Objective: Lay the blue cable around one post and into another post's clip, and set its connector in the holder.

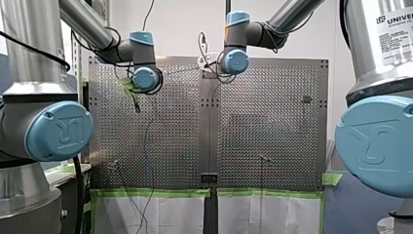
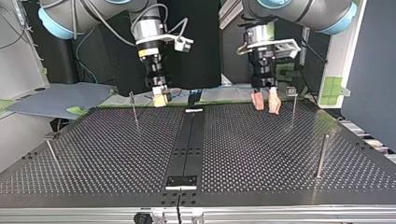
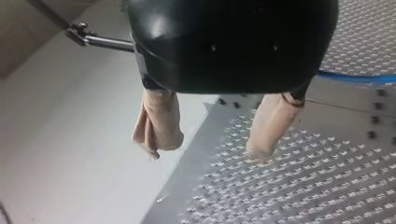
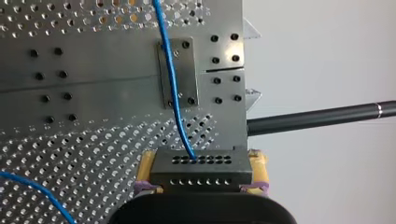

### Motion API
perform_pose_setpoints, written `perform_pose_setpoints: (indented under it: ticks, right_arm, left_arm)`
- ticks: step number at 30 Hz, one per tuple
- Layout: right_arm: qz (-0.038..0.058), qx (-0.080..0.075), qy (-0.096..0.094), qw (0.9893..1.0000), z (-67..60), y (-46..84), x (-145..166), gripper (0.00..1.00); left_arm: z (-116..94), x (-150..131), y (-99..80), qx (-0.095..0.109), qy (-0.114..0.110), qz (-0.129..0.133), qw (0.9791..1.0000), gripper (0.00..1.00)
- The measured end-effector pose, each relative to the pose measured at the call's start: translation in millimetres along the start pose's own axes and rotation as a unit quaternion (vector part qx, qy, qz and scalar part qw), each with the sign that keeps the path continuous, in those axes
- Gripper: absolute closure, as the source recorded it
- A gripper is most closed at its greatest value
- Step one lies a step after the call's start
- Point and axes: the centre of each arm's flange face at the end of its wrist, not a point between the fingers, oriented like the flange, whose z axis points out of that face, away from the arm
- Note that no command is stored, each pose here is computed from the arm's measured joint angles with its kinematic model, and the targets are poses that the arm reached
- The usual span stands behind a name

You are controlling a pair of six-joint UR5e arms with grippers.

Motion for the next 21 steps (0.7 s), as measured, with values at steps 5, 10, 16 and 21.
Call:
perform_pose_setpoints:
  ticks: [5, 10, 16, 21]
  right_arm:
    - [-0.0022, 0.006, -0.008, 0.9999, 3.7, -3.2, -7.8, 1.0]
    - [-0.0082, 0.013, -0.028, 0.9995, 10.8, -8.8, -22.8, 1.0]
    - [-0.014, 0.025, -0.041, 0.9987, 15.8, -17.4, -34.4, 1.0]
    - [-0.0145, 0.035, -0.043, 0.9983, 25.0, -28.2, -38.0, 1.0]
  left_arm:
    - [14.7, -32.8, -3.4, 0.008, -0.019, -0.001, 0.9998, 0.0]
    - [25.8, -64.1, -6.7, 0.016, -0.036, 0.008, 0.9992, 0.0]
    - [32.5, -96.6, -4.3, 0.008, -0.058, 0.018, 0.9981, 0.0]
    - [33.1, -121.5, 3.1, -0.003, -0.07, 0.029, 0.9972, 0.0]
